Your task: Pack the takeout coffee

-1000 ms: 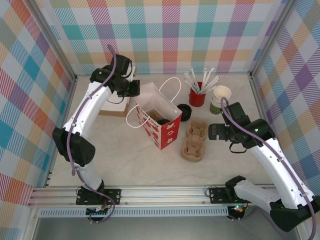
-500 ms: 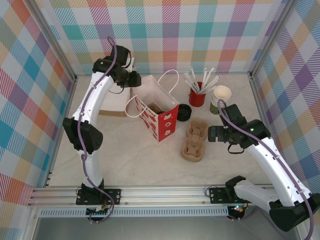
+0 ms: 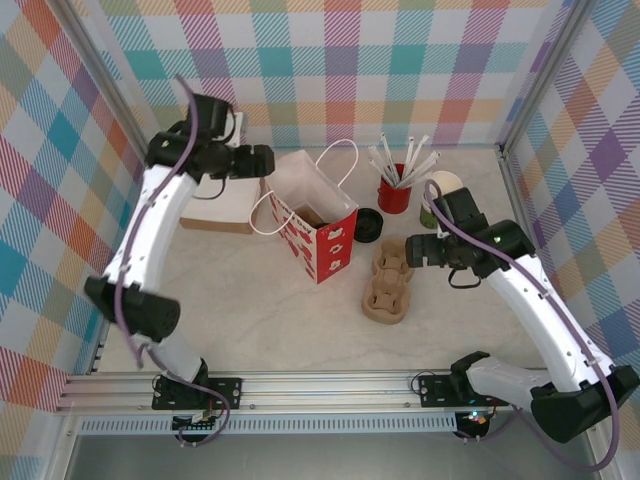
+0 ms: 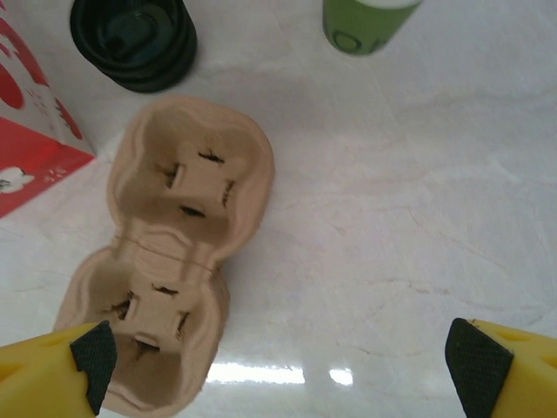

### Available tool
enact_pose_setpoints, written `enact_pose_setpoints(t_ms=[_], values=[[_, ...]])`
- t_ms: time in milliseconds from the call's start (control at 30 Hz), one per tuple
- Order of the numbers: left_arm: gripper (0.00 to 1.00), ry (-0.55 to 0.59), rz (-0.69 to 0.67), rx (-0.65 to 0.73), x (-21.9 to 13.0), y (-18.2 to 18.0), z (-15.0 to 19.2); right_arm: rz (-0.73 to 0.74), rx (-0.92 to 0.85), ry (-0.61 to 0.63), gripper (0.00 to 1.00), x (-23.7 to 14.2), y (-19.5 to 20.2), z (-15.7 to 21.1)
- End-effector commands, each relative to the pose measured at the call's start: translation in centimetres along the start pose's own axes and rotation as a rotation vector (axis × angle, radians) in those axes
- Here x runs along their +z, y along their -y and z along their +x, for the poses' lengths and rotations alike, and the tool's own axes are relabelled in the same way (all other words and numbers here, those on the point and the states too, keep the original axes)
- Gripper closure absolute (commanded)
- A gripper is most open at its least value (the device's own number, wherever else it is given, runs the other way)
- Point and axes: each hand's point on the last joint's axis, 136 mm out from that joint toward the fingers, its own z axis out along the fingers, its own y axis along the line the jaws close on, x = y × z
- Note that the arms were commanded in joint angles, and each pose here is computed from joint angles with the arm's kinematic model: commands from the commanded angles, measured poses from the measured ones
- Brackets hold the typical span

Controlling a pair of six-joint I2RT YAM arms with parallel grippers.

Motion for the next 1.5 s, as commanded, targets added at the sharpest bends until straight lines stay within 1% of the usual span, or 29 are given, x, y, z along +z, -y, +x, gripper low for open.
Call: enact_pose_setpoints(t_ms=[0, 133, 200, 267, 367, 433, 533, 600, 667, 800, 1067, 1267, 1467], values=[[0.13, 0.166, -0.002, -0.042, -4.6, -0.7, -0.5, -0.045, -0.044, 0.068, 0.03, -0.7, -1.1, -2.7], [0.08, 0.238, -0.001, -0.085, -6.9, -1.6, 2.4, -0.058, -0.098, 0.099, 0.03, -0.4, -1.9, -4.7], [0.06, 0.303, -0.012, -0.128, -8.2, -2.6, 4.0, -0.055, -0.139, 0.123, 0.02, -0.1, -2.3, -6.1], [0.06, 0.361, 0.001, -0.168, -9.0, -3.1, 5.5, -0.059, -0.175, 0.147, 0.02, 0.3, -2.9, -7.7], [0.03, 0.406, -0.006, -0.222, -9.8, -4.4, 8.3, -0.084, -0.191, 0.164, 0.01, 1.2, -3.5, -10.2], [0.03, 0.408, -0.022, -0.243, -9.9, -5.1, 10.0, -0.138, -0.202, 0.169, 0.02, 2.2, -4.2, -11.9], [0.01, 0.386, -0.024, -0.269, -9.5, -5.7, 12.2, -0.212, -0.271, 0.177, 0.05, 3.6, -5.8, -13.9], [0.01, 0.353, -0.029, -0.277, -8.9, -6.0, 13.4, -0.232, -0.264, 0.17, 0.11, 4.8, -6.1, -15.4], [0.01, 0.332, -0.037, -0.285, -8.6, -6.2, 14.3, -0.259, -0.298, 0.169, 0.17, 5.8, -6.2, -16.6], [0.01, 0.336, -0.048, -0.298, -8.5, -6.7, 14.9, -0.272, -0.309, 0.182, 0.23, 8.3, -5.9, -18.6], [0.0, 0.351, -0.067, -0.295, -8.9, -7.0, 14.8, -0.299, -0.333, 0.177, 0.33, 12.6, -5.9, -20.5], [0.0, 0.352, -0.081, -0.294, -9.1, -7.2, 15.0, -0.321, -0.344, 0.175, 0.37, 14.5, -6.6, -22.0], [0.0, 0.357, -0.093, -0.292, -9.2, -7.4, 14.9, -0.336, -0.34, 0.181, 0.46, 15.4, -7.1, -23.5]])
